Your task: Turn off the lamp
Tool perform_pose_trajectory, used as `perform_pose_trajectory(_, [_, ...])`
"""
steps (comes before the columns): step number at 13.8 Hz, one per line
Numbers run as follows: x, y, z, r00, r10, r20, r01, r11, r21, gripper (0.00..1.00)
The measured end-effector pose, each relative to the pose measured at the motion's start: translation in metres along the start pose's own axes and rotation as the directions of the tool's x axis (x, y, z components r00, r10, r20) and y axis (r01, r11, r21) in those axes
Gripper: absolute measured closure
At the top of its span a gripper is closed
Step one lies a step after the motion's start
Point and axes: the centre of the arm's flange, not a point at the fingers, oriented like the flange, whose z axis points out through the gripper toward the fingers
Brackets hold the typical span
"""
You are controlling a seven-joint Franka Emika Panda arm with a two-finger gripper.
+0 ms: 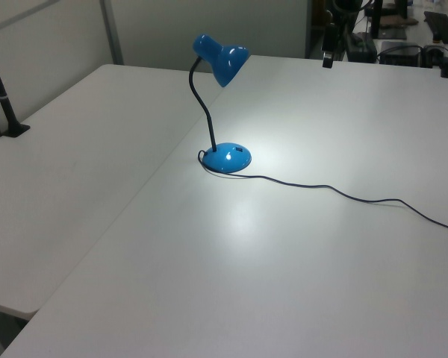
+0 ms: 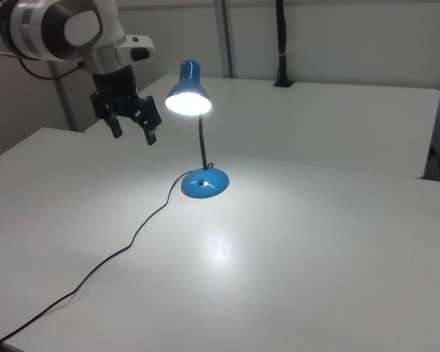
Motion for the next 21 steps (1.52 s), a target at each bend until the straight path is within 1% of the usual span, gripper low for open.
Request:
perform_pose_trajectory(11, [0.0, -0.002, 0.0, 1.0, -0.003, 0.0, 0.003, 1.0, 0.0, 0.0])
perform_pose_trajectory(13, [0.001, 0.001, 0.003, 0.998, -0.055, 0.006, 0.056, 0.998, -0.028, 0.0])
perform_pose_trajectory(14, [0.003, 0.004, 0.009, 0.993, -0.117, 0.022, 0.118, 0.991, -0.06, 0.02])
perform_pose_trajectory(15, [0.005, 0.005, 0.016, 0.985, -0.168, 0.037, 0.17, 0.983, -0.076, 0.03])
perform_pose_trajectory(16, [0.008, 0.006, 0.022, 0.978, -0.204, 0.046, 0.207, 0.975, -0.082, 0.15])
perform_pose_trajectory(17, [0.012, 0.007, 0.025, 0.976, -0.214, 0.037, 0.217, 0.973, -0.085, 0.27])
perform_pose_trajectory(19, [0.021, 0.013, 0.032, 0.975, -0.221, 0.004, 0.221, 0.971, -0.093, 0.51])
perform_pose_trajectory(20, [0.027, 0.016, 0.04, 0.974, -0.227, -0.009, 0.225, 0.97, -0.097, 0.67])
perform_pose_trajectory(21, [0.032, 0.017, 0.046, 0.974, -0.228, -0.02, 0.225, 0.969, -0.1, 0.78])
